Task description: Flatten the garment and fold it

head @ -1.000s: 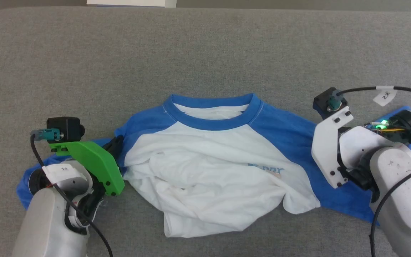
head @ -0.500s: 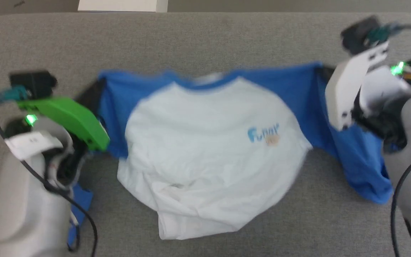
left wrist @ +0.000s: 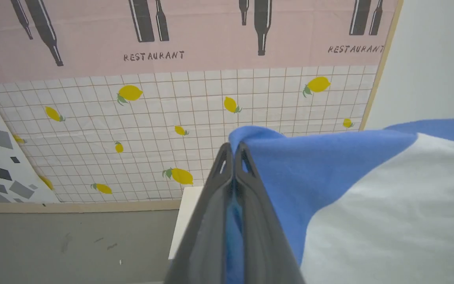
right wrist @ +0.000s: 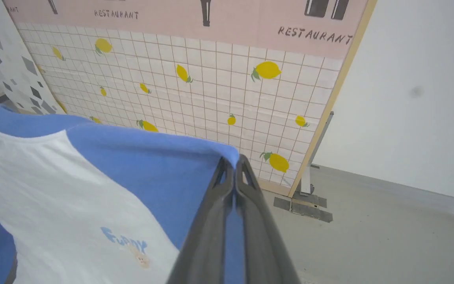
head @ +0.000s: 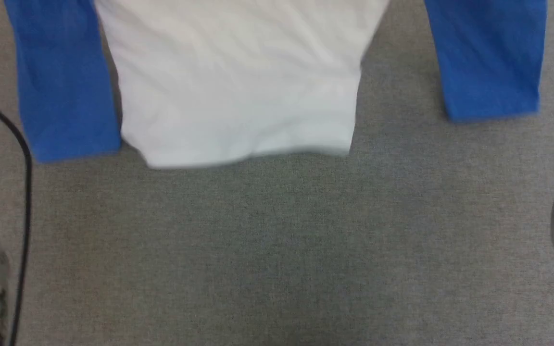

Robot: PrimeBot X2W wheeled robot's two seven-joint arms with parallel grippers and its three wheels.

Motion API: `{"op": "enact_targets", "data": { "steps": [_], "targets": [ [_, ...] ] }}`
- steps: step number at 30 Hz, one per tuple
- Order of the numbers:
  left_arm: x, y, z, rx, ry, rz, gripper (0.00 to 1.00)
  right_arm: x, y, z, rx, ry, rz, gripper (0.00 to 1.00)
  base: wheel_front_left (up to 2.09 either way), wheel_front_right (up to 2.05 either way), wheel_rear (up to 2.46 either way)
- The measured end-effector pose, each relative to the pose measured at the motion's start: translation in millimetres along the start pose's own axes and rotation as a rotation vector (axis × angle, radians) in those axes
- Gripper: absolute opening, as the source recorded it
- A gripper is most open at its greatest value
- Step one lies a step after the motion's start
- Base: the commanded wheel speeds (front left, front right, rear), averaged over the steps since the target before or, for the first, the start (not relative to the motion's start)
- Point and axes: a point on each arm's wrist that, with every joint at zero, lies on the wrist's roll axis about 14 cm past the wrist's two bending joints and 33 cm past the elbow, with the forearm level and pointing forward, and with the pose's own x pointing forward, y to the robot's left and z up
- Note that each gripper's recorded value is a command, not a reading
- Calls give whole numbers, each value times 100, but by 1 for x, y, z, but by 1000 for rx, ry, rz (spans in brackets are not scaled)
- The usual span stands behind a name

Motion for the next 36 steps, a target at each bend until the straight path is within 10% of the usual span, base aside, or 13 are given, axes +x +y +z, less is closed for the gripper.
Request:
{"op": "enact_targets", "data": {
  "steps": [9, 18, 36],
  "targets": [
    [42, 25, 62, 140, -282, 95, 0, 28, -23, 74, -61, -258, -113, 0, 0, 0, 0],
    [42, 36, 45, 132, -258, 109, 0, 42, -17, 61, -45, -264, -86, 0, 0, 0, 0],
    [-117, 11, -120, -186, 85, 108, 0, -81, 23, -159, 170, 48, 95, 0, 0, 0, 0]
  ]
}}
